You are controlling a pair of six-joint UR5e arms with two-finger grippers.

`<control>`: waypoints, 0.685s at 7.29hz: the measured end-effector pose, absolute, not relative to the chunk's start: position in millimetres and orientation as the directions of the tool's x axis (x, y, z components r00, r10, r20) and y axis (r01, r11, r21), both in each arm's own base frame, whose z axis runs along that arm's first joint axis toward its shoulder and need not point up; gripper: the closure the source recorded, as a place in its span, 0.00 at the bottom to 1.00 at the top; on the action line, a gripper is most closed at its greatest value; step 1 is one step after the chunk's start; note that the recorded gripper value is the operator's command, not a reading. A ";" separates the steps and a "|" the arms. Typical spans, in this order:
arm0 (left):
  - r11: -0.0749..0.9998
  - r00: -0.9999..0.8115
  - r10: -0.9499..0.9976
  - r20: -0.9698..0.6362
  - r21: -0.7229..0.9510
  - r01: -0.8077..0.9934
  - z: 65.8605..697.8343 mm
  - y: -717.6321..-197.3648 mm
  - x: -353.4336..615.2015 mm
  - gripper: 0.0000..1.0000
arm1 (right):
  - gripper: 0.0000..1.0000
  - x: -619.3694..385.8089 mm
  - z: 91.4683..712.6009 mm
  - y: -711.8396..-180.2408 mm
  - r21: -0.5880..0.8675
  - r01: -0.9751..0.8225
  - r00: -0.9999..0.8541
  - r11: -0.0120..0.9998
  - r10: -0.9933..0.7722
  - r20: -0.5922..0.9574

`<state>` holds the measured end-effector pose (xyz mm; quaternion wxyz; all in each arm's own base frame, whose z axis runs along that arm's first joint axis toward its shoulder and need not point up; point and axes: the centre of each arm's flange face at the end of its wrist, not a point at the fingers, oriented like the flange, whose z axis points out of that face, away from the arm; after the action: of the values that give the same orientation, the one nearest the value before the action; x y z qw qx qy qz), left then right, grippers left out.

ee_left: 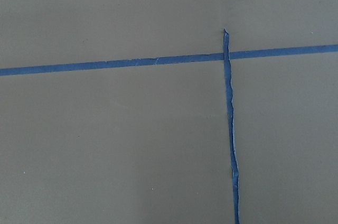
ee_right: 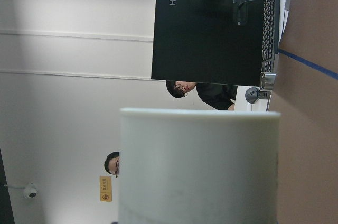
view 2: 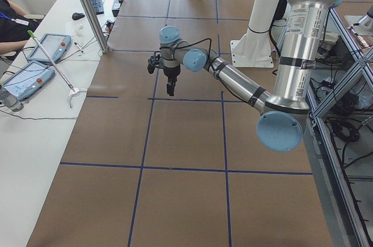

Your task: Left arm hands cup to right arm to dump lemon

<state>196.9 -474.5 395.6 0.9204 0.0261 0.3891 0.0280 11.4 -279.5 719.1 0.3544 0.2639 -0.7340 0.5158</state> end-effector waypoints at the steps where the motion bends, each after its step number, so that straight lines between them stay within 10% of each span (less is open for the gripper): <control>1: 0.997 0.696 0.071 -0.714 0.068 -0.031 396.4 -474.6 197.1 0.00 | 0.81 11.5 711.9 -284.9 -0.492 -0.801 -0.532 0.340 -0.028 0.847; 5: 0.998 0.699 0.066 -0.712 0.060 -0.033 400.6 -475.7 198.5 0.00 | 0.83 17.2 672.1 -316.7 -0.247 -0.906 -0.274 0.345 -0.033 0.961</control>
<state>198.5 -475.7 400.6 0.9214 0.0210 0.3872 0.0269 17.2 -316.7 672.1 0.4863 0.3555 -0.6602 0.4487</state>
